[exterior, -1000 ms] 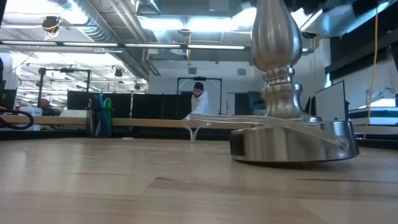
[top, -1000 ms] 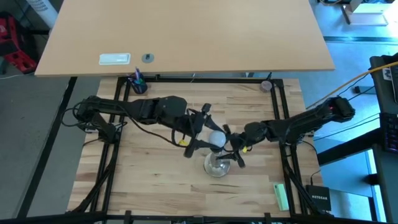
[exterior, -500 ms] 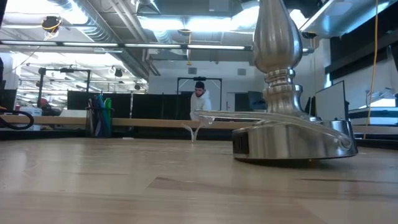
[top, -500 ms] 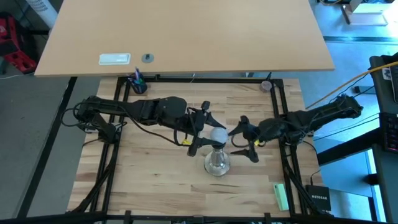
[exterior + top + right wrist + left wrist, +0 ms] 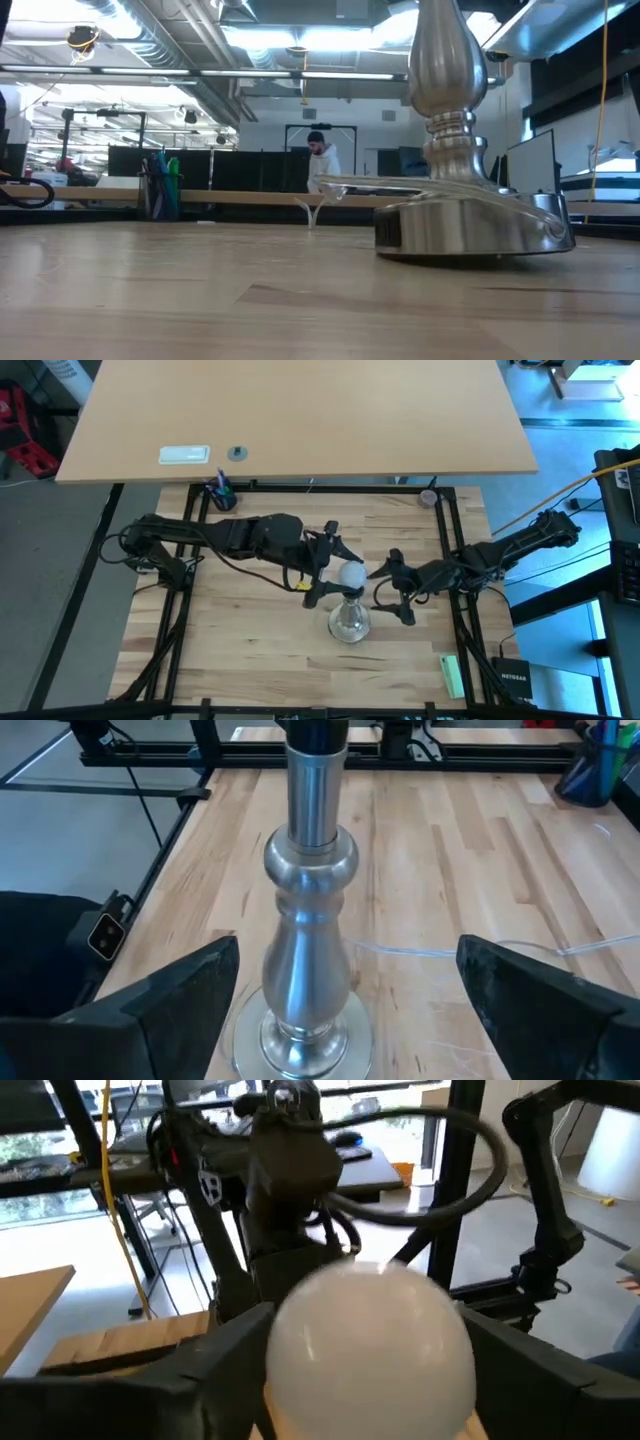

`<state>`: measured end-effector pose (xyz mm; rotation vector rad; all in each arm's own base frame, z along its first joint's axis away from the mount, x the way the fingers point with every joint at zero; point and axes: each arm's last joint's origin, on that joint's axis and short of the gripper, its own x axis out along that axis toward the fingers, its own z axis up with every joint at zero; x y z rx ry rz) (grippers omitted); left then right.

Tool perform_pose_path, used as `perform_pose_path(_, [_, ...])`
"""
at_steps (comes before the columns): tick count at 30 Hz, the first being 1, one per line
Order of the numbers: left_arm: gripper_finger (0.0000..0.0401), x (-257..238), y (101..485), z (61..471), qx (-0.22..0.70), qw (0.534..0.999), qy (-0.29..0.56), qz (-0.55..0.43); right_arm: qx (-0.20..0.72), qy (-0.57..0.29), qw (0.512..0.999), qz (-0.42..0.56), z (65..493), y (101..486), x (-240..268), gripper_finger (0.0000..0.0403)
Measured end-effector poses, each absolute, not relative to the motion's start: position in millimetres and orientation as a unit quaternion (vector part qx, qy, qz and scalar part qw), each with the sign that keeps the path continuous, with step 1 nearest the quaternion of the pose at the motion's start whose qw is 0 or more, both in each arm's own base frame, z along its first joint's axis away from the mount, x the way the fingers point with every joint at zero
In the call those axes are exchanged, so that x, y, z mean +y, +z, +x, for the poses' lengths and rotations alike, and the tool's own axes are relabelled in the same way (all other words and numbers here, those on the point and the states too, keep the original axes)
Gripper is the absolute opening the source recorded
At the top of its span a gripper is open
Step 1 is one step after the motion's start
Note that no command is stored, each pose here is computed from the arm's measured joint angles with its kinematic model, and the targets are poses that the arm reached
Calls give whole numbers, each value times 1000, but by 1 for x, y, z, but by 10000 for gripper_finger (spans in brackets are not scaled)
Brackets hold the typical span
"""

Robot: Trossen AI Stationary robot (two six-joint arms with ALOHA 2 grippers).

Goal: Screw lightbulb
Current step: Insert the lightbulb into the lamp, then remove the light bulb from the lamp

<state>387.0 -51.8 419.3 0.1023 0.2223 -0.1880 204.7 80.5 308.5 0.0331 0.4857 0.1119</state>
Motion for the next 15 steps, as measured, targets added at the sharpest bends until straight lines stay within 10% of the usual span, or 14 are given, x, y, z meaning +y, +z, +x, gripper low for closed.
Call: perform_pose_path(15, [310, -53, 422, 378, 129, 986, -95, 48, 238, 55, 970, 17, 205, 309, 81, 376])
